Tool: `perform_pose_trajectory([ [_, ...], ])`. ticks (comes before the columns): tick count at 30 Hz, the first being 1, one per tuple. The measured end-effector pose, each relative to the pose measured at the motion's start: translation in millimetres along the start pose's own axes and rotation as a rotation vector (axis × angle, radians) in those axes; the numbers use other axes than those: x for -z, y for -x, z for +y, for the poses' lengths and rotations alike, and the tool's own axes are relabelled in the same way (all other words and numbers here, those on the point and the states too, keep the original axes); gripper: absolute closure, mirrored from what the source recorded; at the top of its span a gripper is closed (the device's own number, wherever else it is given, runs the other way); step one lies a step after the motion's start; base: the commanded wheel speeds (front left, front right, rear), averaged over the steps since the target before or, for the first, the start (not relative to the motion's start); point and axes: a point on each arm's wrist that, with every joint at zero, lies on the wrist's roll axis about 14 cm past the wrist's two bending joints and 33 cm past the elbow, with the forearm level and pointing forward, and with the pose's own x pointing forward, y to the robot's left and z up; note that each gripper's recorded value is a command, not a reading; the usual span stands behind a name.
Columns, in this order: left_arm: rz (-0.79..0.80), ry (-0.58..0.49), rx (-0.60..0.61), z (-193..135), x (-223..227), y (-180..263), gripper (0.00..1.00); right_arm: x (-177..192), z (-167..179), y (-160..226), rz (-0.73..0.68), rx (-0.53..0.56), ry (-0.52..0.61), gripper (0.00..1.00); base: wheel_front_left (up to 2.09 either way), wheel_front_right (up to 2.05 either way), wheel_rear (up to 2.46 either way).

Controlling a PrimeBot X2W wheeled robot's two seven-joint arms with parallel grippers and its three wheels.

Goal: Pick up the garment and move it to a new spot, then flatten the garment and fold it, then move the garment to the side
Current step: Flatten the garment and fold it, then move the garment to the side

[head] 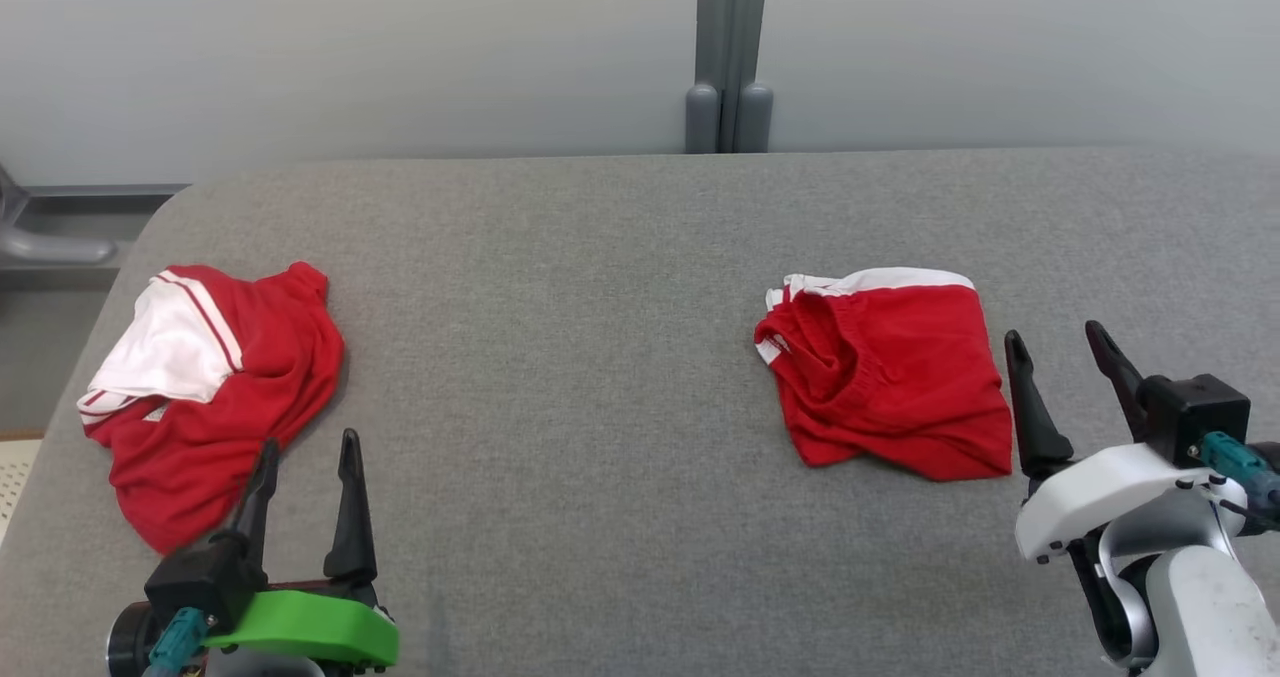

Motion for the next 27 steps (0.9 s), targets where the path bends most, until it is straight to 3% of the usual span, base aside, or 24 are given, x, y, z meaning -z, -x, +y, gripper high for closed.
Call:
perform_pose_trajectory([
  [12,0.047,-0.004,0.07,-21.7,14.4,-3.9,0.0,10.1,-6.6,31.4,0.004,0.049,-0.03,0.0,0.0,0.0,0.0],
  [27,0.054,-0.002,0.088,-27.2,17.5,-8.5,0.0,20.2,-13.4,34.6,0.046,0.077,-0.05,0.0,0.0,0.0,0.0],
])
